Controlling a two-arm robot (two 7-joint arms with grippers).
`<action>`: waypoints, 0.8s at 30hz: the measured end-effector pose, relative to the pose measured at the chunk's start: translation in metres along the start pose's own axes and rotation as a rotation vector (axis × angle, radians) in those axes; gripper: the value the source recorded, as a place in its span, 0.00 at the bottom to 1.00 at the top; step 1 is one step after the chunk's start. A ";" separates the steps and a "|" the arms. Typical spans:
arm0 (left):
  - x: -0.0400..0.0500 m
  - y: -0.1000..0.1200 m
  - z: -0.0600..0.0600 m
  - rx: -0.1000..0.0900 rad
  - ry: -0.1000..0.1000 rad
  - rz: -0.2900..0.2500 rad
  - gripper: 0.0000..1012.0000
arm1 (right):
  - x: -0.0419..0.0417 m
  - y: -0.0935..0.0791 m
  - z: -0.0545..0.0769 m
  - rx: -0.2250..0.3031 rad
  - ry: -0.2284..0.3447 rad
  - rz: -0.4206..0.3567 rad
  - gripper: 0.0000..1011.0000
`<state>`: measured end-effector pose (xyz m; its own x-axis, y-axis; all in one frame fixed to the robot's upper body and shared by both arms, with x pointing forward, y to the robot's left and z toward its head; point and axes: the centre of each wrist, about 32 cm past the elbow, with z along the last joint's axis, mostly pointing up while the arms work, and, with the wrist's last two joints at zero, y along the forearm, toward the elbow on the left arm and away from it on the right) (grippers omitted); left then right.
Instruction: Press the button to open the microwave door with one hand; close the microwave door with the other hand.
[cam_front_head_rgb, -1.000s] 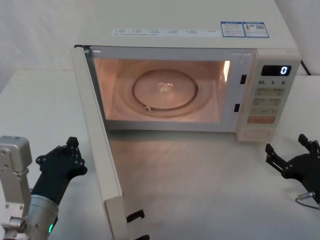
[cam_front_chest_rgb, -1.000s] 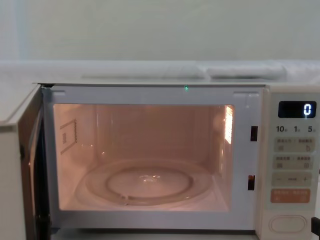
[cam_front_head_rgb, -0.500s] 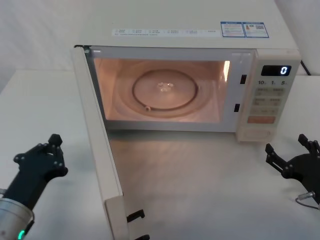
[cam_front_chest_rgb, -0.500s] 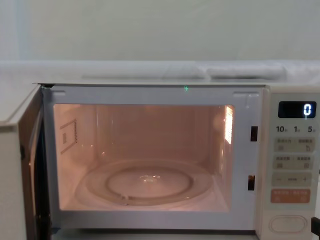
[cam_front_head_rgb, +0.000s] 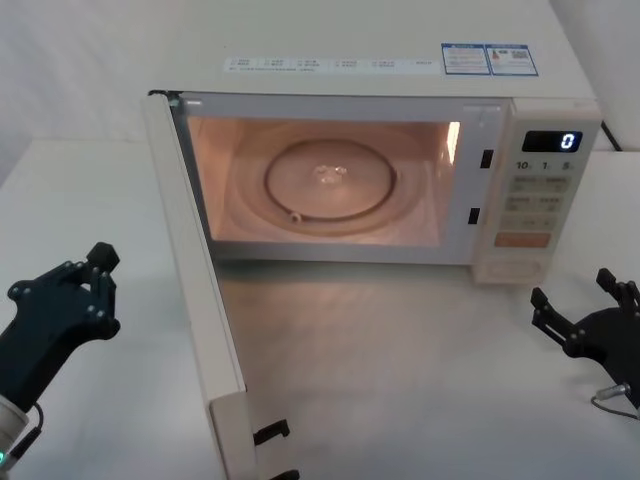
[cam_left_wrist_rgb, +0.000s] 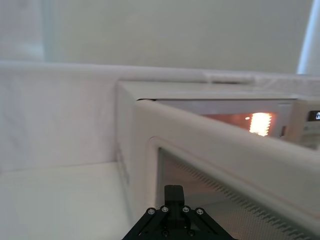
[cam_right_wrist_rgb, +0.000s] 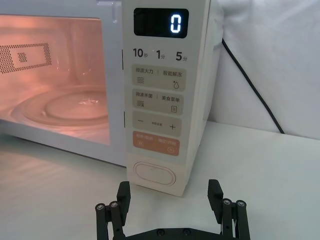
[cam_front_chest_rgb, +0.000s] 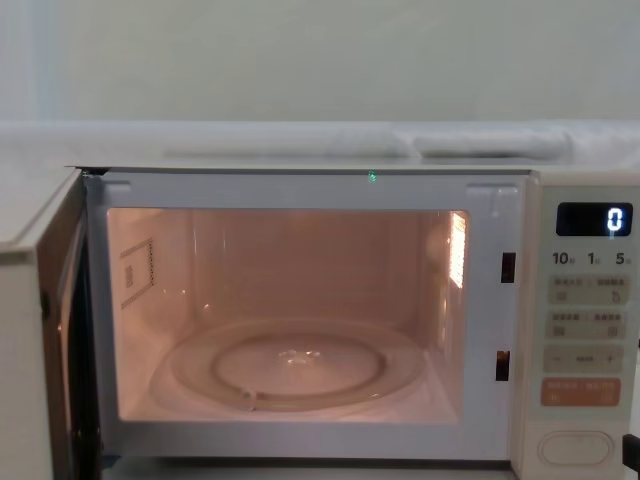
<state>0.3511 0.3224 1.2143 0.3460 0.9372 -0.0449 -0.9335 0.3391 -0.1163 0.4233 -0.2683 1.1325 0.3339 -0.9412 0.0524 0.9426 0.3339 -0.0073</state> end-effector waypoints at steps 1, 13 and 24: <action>-0.0006 -0.002 0.003 0.001 0.002 -0.022 0.00 | 0.0000 0.000 0.000 0.000 0.000 0.000 0.99; -0.0150 -0.022 0.006 0.025 0.010 -0.158 0.00 | 0.0000 0.000 0.000 0.000 0.000 0.000 0.99; -0.0335 -0.048 0.004 0.028 -0.017 -0.244 0.00 | 0.0000 0.000 0.000 0.000 0.000 0.000 0.99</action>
<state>0.3836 0.2751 1.2256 0.5602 0.8283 -0.0023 -0.8248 0.5576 -0.0940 0.4233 -0.2683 1.1326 0.3339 -0.9412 0.0524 0.9426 0.3340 -0.0073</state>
